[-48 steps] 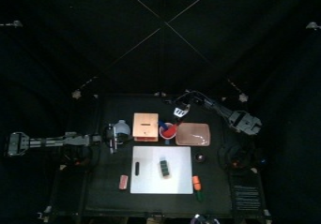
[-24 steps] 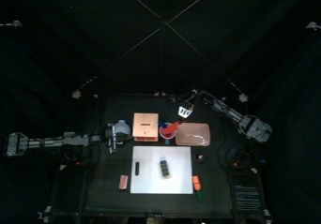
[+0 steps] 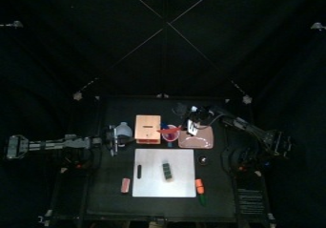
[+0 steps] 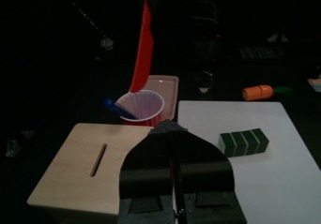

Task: Place sushi on board then cut the sushi with the knife then place the pieces on the plate
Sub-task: Grasp knife edge with left hand

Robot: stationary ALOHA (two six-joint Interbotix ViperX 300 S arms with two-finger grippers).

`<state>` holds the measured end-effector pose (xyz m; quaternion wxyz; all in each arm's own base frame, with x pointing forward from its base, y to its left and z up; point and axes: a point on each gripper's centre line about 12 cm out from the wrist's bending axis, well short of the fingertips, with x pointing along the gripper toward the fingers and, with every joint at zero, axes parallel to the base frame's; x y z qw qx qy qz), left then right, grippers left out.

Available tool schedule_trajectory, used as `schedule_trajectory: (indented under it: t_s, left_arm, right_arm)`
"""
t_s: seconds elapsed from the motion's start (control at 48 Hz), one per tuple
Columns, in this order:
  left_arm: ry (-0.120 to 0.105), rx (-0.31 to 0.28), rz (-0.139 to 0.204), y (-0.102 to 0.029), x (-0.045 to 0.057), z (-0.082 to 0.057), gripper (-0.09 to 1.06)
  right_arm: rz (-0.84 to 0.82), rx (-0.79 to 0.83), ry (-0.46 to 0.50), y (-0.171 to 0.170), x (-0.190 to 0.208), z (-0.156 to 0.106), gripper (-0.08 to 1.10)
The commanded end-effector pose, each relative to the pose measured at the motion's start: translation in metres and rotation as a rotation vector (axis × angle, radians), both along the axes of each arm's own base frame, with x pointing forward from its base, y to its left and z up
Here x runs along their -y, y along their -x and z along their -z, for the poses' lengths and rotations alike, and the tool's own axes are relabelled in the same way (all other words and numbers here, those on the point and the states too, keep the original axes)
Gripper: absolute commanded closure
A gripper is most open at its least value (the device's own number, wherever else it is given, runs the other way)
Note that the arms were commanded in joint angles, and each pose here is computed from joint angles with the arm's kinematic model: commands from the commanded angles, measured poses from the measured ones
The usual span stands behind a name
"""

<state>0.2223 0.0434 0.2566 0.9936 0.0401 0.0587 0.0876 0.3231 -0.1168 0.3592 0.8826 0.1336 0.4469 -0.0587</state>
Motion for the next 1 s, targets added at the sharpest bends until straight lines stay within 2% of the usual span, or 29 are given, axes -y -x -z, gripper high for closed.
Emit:
schedule_trajectory:
  t_s: [0.021,0.146,0.292,0.396,0.479,0.625,0.771,0.854,1.0]
  left_arm:
    - [-0.01,0.048,-0.001,-0.002,-0.001,-0.01,0.98]
    - [-0.013,0.063,0.0,-0.003,-0.001,-0.012,0.95]
    - [-0.002,0.071,0.004,-0.003,0.0,-0.014,0.8]
    - [0.018,0.069,-0.003,-0.003,0.0,-0.015,0.65]
    - [0.044,0.063,0.008,-0.006,0.003,-0.017,0.49]
    - [0.069,0.0,0.074,-0.016,0.019,-0.017,0.2]
    - [0.093,-0.089,0.125,-0.032,0.032,-0.012,0.0]
    - [0.104,-0.134,0.132,-0.043,0.035,-0.007,-0.03]
    - [0.114,-0.194,0.146,-0.062,0.039,0.005,-0.03]
  right_arm:
    - [-0.024,0.145,0.075,0.002,-0.025,-0.007,0.7]
    - [-0.048,0.231,0.115,0.001,-0.046,0.016,0.7]
    - [-0.067,0.318,0.185,0.0,-0.06,0.045,0.7]
    - [-0.091,0.352,0.213,0.001,-0.072,0.067,0.7]
    - [-0.104,0.363,0.219,0.001,-0.078,0.076,0.7]
    - [-0.112,0.382,0.222,0.001,-0.083,0.081,0.7]
    - [-0.111,0.385,0.22,0.002,-0.085,0.086,0.7]
    - [-0.121,0.391,0.225,0.003,-0.088,0.089,0.7]
    - [-0.138,0.406,0.222,0.004,-0.096,0.095,0.7]
